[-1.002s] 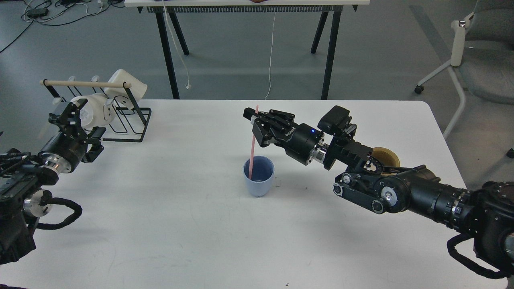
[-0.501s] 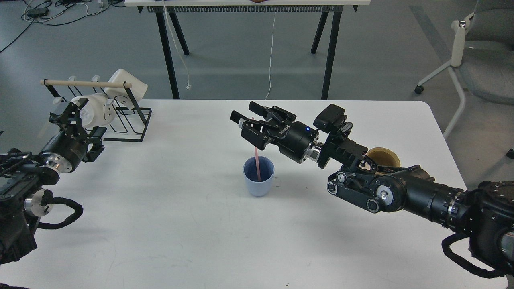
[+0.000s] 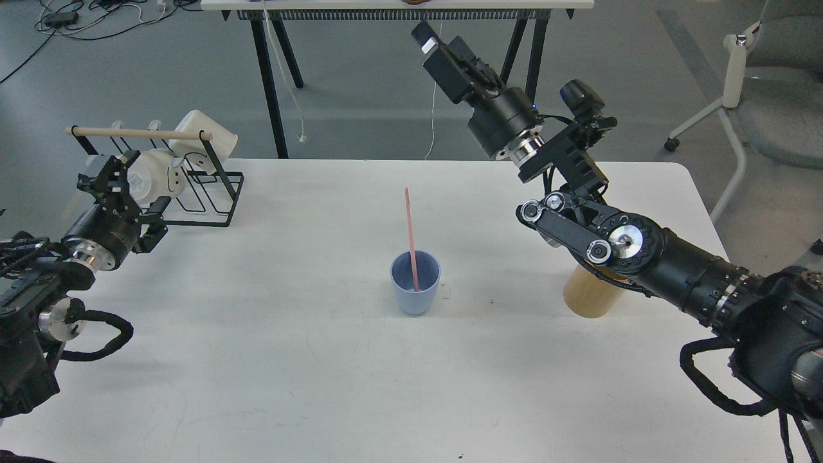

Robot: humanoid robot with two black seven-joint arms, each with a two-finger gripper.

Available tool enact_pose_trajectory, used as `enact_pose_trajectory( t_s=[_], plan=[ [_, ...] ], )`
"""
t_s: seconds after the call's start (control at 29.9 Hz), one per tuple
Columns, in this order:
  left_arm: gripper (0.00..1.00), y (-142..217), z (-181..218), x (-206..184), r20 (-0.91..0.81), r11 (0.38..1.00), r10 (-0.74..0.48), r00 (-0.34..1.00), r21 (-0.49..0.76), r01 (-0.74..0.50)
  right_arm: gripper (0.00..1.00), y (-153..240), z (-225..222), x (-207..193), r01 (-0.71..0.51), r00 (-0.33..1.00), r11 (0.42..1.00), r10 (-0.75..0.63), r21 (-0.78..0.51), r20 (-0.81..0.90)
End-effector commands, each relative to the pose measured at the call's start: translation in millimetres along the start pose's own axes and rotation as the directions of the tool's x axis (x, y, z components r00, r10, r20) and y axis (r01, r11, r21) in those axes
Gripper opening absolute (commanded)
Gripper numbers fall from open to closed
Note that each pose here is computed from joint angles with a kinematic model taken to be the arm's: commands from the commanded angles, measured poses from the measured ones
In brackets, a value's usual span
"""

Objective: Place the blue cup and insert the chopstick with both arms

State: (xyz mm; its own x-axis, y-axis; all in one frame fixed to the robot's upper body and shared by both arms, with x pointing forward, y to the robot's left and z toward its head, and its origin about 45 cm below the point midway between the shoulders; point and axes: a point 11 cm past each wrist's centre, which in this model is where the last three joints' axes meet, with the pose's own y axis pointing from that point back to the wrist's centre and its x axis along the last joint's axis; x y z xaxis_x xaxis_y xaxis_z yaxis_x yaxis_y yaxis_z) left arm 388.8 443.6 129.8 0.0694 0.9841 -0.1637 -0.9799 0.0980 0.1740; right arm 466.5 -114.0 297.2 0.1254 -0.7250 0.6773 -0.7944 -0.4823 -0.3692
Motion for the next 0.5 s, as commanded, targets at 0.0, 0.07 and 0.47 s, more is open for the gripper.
enact_pose_trajectory(
  t_s=[0.0,0.07,0.47],
  plan=[
    [1.00,0,6,4,0.006,1.000,0.007,1.000,-0.010,-0.006,0.99,11,23,14,-0.082,0.991,0.991,0.092,-0.105,0.096],
    [1.00,-2,15,6,0.014,1.000,0.008,1.000,-0.025,-0.008,0.99,21,38,21,-0.120,0.975,0.977,0.149,-0.179,0.162],
    [1.00,-24,66,2,0.024,0.992,-0.004,1.000,-0.127,0.007,0.99,89,50,86,-0.089,0.696,0.938,0.299,-0.334,0.652]
  ],
)
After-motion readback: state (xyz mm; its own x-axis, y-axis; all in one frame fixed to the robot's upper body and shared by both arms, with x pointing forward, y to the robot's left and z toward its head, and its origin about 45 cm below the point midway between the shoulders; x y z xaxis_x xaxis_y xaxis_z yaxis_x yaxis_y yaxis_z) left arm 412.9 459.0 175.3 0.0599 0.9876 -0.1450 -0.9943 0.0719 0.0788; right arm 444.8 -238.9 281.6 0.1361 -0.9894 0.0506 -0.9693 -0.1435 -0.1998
